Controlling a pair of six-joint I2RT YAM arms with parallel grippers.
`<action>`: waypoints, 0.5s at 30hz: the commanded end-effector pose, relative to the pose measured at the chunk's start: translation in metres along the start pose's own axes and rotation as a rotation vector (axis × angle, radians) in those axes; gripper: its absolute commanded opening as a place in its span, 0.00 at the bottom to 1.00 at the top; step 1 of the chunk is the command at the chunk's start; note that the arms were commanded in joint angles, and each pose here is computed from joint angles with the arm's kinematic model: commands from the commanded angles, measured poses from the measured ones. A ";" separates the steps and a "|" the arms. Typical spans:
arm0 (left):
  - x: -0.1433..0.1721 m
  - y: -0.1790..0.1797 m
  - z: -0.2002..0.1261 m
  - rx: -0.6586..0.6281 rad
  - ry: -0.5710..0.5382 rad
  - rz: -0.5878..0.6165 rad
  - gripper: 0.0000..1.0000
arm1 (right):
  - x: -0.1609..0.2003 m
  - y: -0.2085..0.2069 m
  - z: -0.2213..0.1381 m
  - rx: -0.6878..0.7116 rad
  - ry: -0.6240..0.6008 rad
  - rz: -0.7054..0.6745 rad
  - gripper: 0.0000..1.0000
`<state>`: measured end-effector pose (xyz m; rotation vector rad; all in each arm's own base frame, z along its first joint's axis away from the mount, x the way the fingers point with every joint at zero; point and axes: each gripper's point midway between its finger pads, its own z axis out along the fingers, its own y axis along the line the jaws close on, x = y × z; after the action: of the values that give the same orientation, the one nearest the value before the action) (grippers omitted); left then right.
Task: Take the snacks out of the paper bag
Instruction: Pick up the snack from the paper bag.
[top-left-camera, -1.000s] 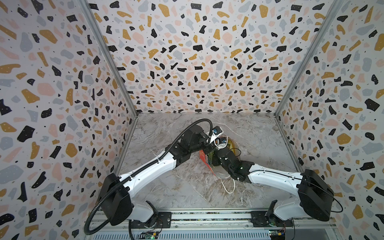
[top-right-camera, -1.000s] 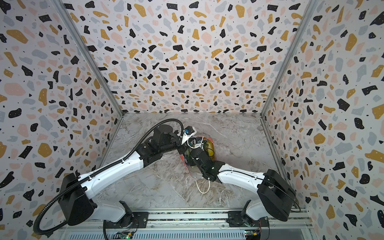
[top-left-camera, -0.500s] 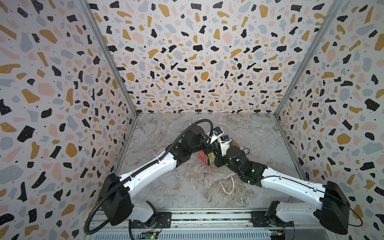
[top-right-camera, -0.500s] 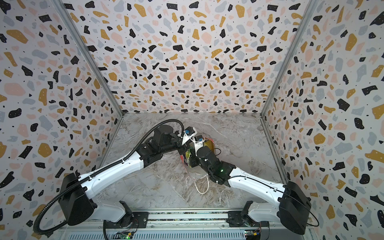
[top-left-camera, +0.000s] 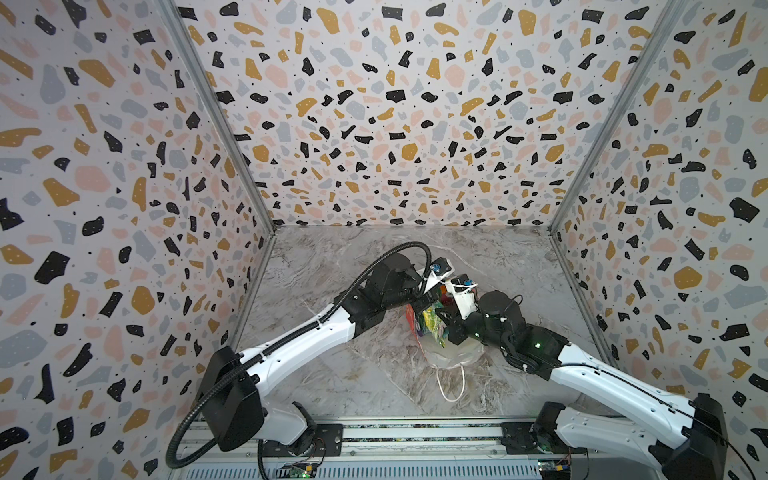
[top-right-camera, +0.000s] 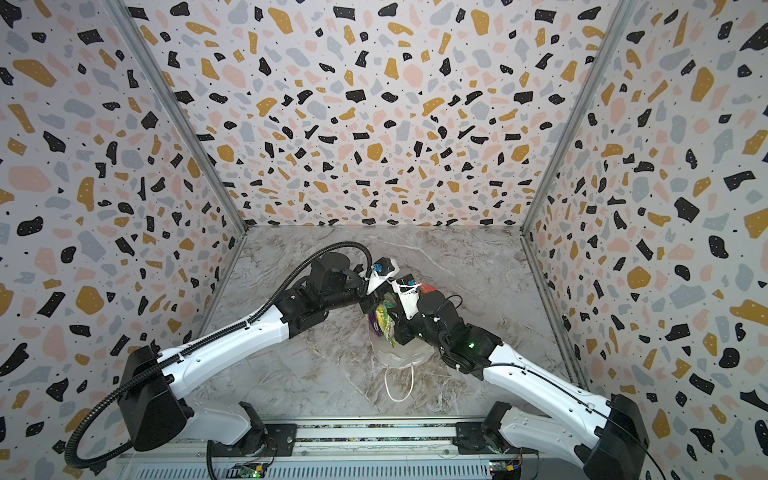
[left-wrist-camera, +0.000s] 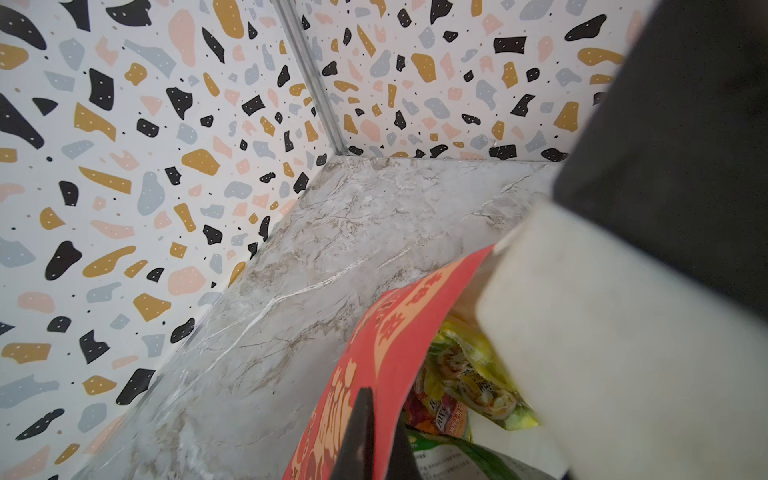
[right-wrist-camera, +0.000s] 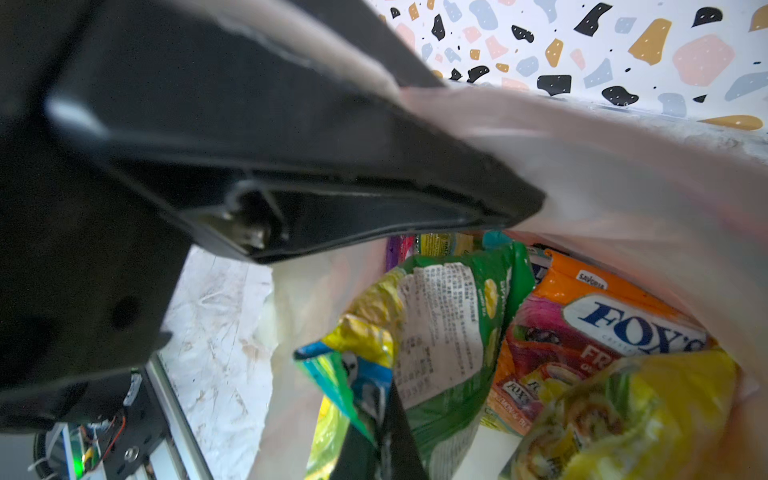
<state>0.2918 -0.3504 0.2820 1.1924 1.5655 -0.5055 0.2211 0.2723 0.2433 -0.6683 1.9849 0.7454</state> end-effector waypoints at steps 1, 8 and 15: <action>-0.008 0.019 -0.007 -0.080 -0.032 -0.002 0.00 | -0.055 0.029 -0.046 -0.138 -0.165 -0.089 0.00; -0.011 0.021 -0.007 -0.089 -0.039 -0.020 0.00 | -0.055 0.025 -0.055 -0.206 -0.178 -0.103 0.00; -0.015 0.024 -0.010 -0.105 -0.049 -0.031 0.00 | -0.053 0.017 -0.036 -0.179 -0.193 -0.087 0.00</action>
<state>0.2843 -0.3572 0.2845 1.2045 1.5469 -0.5385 0.2076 0.2584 0.2461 -0.7612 1.9915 0.8677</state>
